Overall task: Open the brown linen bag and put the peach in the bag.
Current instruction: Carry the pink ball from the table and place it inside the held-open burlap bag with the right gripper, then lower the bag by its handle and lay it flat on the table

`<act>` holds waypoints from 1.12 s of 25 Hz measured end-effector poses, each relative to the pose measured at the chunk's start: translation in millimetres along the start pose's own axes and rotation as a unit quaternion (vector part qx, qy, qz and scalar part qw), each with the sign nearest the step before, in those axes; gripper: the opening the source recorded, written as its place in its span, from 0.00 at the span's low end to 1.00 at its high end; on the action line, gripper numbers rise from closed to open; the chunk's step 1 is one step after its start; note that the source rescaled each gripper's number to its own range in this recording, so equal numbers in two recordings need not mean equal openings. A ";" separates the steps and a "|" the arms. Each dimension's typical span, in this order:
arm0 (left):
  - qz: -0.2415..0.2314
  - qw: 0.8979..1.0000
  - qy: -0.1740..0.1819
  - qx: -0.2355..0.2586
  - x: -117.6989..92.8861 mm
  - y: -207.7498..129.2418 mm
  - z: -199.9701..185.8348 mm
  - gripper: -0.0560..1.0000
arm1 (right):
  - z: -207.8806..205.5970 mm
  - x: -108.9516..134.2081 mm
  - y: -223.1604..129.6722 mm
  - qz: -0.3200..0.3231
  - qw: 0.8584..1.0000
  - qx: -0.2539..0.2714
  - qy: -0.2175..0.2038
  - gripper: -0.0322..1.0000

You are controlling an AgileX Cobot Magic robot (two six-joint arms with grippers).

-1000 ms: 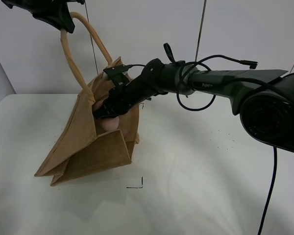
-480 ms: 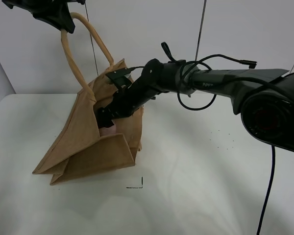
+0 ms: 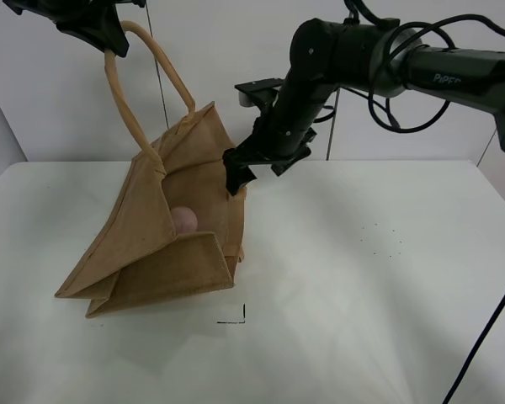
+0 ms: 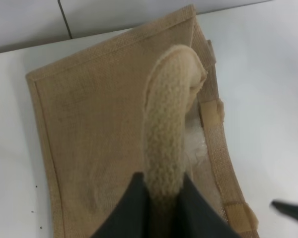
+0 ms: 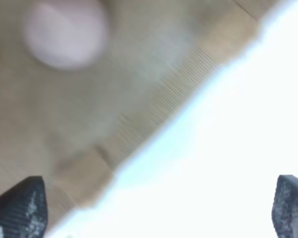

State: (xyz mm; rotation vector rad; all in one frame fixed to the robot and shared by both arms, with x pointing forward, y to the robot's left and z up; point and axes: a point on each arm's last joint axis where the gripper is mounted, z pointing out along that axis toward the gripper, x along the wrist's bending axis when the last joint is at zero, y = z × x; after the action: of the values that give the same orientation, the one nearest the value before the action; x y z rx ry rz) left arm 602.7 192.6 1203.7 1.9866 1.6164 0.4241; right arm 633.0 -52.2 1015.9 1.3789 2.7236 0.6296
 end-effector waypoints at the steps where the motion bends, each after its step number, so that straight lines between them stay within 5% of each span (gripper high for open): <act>1: 0.000 1.000 0.000 0.000 0.0 0.0 0.0 0.05 | -1.4 -7.9 -2.2 0.018 1.000 0.009 -0.007 1.00; 16: 0.000 1.000 0.000 0.000 0.0 0.0 0.0 0.05 | -51.5 -192.0 -63.5 0.220 0.967 0.046 -0.119 1.00; 20: 0.000 1.000 0.000 0.000 0.0 0.0 0.0 0.05 | -53.5 -195.9 -68.2 0.228 0.965 0.057 -0.117 1.00; 28: 0.000 1.000 0.000 0.000 0.0 0.0 0.0 0.05 | -59.3 -165.6 -56.1 0.196 0.972 0.050 -0.117 1.00</act>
State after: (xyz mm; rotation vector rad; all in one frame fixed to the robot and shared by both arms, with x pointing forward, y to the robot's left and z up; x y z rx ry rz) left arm 602.7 192.6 1203.7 1.9866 1.6164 0.4241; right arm 678.8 -230.8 1023.8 1.9030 2.3468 0.3139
